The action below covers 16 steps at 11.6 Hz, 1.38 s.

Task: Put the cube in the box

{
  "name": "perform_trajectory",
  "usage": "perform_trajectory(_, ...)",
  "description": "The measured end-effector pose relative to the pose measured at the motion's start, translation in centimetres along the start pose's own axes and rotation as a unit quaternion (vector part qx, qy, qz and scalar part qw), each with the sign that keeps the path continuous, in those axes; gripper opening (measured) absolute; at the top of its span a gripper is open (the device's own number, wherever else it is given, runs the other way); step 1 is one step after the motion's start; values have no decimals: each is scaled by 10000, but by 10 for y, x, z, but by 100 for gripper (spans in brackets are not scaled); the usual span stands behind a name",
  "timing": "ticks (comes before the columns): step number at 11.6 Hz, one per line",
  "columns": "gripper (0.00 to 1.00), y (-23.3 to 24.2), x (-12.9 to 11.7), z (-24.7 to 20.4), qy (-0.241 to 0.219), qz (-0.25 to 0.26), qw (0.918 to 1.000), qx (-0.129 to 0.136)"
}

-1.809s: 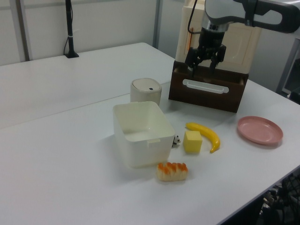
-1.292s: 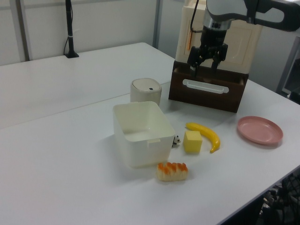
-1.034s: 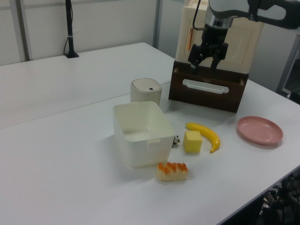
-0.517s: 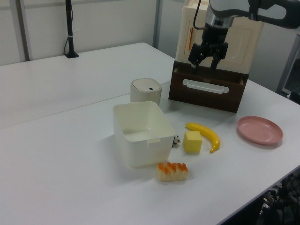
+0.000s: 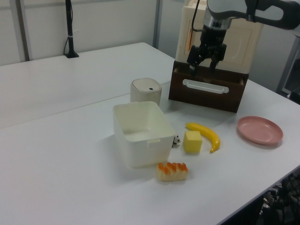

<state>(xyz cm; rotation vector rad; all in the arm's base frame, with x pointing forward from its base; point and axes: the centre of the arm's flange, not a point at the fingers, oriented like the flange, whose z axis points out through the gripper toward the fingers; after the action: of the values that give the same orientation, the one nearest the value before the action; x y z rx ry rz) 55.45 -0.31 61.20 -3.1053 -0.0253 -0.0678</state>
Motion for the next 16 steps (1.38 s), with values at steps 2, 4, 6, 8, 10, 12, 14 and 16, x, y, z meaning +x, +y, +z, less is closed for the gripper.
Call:
perform_trajectory(2,100,0,0,-2,22,-3,10000,1)
perform_trajectory(4,100,0,0,-3,31,-17,10000,2)
perform_trajectory(6,100,0,0,-4,38,-119,9999,9)
perform_trajectory(8,100,0,0,-5,54,-368,9993,18)
perform_trajectory(10,100,2,0,-5,52,-588,9983,19)
perform_trajectory(12,100,1,0,3,-33,-678,9977,27)
perform_trajectory(14,100,0,-1,17,-169,-685,9975,41)
perform_trajectory(16,100,1,-4,24,-257,-460,9986,46)
